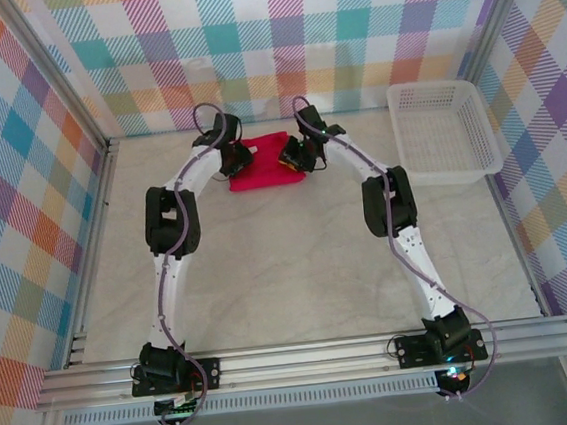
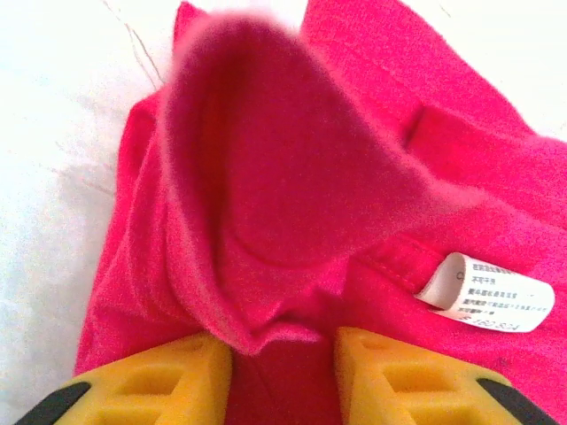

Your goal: Fold the inside-out t-shirt

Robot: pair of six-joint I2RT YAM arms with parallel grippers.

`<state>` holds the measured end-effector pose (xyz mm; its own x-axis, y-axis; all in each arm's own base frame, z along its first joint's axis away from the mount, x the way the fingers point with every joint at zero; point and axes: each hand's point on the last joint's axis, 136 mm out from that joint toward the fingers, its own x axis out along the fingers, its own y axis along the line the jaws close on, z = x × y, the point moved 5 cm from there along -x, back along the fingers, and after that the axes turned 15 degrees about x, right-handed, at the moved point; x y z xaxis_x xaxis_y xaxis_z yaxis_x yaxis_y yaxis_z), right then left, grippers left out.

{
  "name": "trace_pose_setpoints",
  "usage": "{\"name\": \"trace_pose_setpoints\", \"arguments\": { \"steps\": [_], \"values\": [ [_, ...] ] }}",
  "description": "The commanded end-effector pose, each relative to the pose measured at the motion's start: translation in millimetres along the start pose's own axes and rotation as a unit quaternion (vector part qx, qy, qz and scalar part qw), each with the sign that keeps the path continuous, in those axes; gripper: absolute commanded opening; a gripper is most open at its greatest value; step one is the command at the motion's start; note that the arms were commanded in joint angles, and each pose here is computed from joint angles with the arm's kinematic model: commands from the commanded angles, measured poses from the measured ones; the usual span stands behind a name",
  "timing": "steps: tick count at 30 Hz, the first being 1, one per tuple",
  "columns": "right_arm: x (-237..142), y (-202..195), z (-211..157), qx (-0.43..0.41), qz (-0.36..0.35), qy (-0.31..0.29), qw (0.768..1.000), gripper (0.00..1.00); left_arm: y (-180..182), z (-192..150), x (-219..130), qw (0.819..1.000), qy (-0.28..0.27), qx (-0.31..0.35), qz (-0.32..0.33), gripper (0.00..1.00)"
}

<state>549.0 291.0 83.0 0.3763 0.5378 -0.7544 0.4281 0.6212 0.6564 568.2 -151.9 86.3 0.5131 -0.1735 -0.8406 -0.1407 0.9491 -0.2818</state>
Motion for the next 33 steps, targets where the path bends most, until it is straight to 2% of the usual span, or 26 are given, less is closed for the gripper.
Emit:
{"name": "trace_pose_setpoints", "arguments": {
  "steps": [1, 3, 4, 7, 9, 10, 11, 14, 16, 18, 22, 24, 25, 27, 29, 33],
  "values": [
    [-5, -19, 3, -0.039, -0.057, 0.007, 0.998, 0.31, 15, 4, -1, 1.000, 0.010, 0.016, 0.005, 0.41],
    [-31, 7, 1, -0.083, -0.023, 0.006, 0.996, 0.39, 8, 16, -24, 0.999, -0.010, 0.034, -0.004, 0.47],
    [-51, 21, 0, -0.111, -0.007, 0.003, 0.994, 0.46, 4, 22, -39, 0.999, -0.020, 0.044, -0.008, 0.57],
    [-115, 53, -9, -0.189, 0.016, -0.015, 0.982, 0.80, -2, 33, -89, 0.996, -0.042, 0.077, -0.005, 0.63],
    [-155, 62, -17, -0.232, 0.015, -0.036, 0.972, 0.99, -4, 35, -123, 0.993, -0.066, 0.096, 0.005, 0.81],
    [-175, 63, -22, -0.252, 0.012, -0.049, 0.966, 1.00, -4, 32, -139, 0.991, -0.078, 0.110, 0.016, 0.98],
    [-192, 60, -26, -0.267, 0.007, -0.064, 0.962, 1.00, -7, 29, -155, 0.987, -0.093, 0.131, 0.018, 1.00],
    [-233, 40, -39, -0.308, -0.007, -0.119, 0.944, 1.00, -7, 11, -195, 0.977, -0.127, 0.166, 0.041, 1.00],
    [-253, 14, -44, -0.326, -0.027, -0.172, 0.929, 1.00, -5, -5, -219, 0.964, -0.163, 0.201, 0.063, 1.00],
    [-267, -19, -48, -0.357, -0.050, -0.235, 0.903, 1.00, 8, -28, -232, 0.946, -0.203, 0.232, 0.100, 1.00],
    [-281, -94, -49, -0.387, -0.132, -0.354, 0.841, 1.00, 49, -70, -230, 0.913, -0.250, 0.284, 0.152, 1.00],
    [-277, -140, -50, -0.409, -0.172, -0.375, 0.814, 1.00, 69, -98, -221, 0.890, -0.266, 0.327, 0.172, 1.00],
    [-276, -156, -50, -0.410, -0.181, -0.377, 0.811, 1.00, 77, -109, -216, 0.885, -0.267, 0.339, 0.175, 1.00],
    [-275, -188, -48, -0.390, -0.195, -0.379, 0.816, 1.00, 93, -129, -206, 0.886, -0.251, 0.350, 0.173, 1.00],
    [-270, -208, -45, -0.385, -0.201, -0.380, 0.817, 1.00, 110, -140, -199, 0.894, -0.245, 0.326, 0.185, 1.00],
    [-257, -231, -34, -0.368, -0.194, -0.406, 0.814, 1.00, 133, -155, -187, 0.902, -0.275, 0.281, 0.176, 1.00]
  ]
}}
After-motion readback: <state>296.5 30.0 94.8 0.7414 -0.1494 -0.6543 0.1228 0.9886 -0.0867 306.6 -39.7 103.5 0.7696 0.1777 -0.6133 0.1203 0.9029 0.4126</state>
